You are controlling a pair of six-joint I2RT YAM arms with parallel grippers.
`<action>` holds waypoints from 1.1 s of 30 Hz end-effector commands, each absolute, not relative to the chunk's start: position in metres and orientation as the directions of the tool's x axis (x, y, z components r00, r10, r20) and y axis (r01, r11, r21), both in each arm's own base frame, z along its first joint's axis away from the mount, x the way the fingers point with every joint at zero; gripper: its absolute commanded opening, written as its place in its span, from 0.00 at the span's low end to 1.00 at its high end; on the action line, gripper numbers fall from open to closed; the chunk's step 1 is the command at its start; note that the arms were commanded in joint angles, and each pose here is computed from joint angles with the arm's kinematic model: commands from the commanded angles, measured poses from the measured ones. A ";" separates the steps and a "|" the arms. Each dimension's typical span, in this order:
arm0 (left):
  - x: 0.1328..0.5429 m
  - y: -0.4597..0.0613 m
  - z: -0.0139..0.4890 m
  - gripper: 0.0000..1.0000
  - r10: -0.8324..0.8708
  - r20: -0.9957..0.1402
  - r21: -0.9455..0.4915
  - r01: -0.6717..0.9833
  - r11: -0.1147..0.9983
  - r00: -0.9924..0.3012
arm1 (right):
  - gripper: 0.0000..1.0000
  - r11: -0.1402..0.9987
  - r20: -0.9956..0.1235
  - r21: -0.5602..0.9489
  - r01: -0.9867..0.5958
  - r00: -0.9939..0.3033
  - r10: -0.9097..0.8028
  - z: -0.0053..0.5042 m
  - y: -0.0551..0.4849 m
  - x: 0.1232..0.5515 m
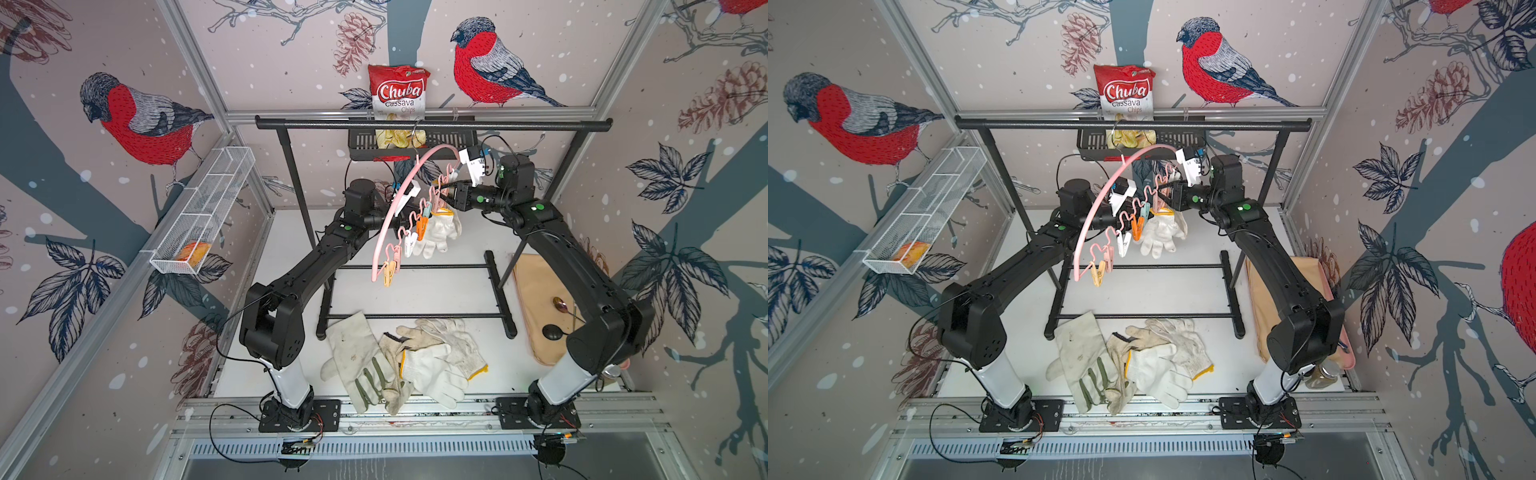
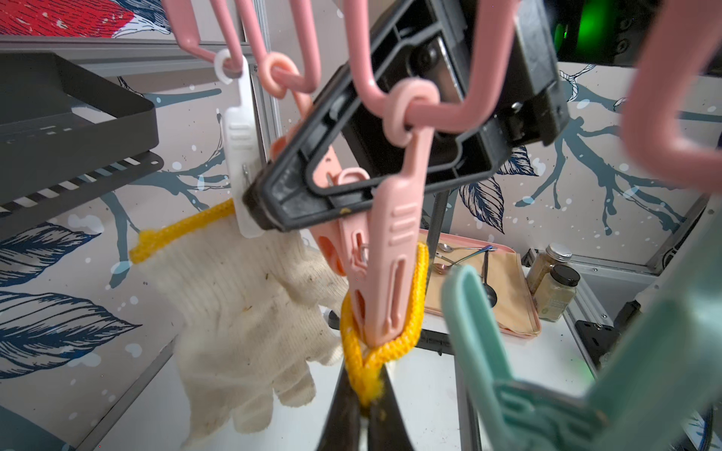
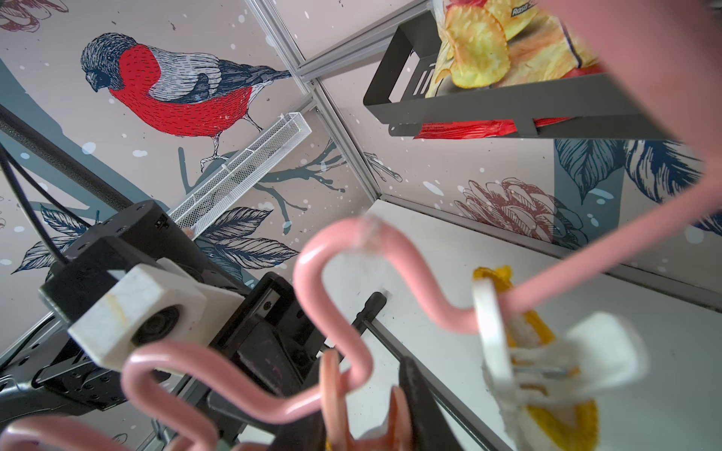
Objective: Clip the gloves onto a hanger to dry
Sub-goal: Open the clamp at the hanger.
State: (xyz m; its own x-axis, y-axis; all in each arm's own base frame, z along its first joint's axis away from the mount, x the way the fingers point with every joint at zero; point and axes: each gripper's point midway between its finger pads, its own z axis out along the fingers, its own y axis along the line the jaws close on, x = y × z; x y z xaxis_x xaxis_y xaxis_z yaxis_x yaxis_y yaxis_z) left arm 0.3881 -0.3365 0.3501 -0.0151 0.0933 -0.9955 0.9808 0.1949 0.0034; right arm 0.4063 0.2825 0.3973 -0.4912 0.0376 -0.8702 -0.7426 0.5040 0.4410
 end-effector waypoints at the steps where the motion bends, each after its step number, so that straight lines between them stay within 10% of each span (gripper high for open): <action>1: 0.388 -0.335 0.371 0.00 0.045 -0.995 0.090 0.981 0.169 0.084 | 0.16 0.471 -0.888 0.419 -0.776 -0.459 0.034 0.407 0.285 0.401; 33: 0.395 -0.350 0.351 0.00 -0.007 -1.000 -0.029 0.980 0.195 -0.029 | 0.15 0.487 -0.891 0.417 -0.767 -0.452 0.052 0.406 0.282 0.407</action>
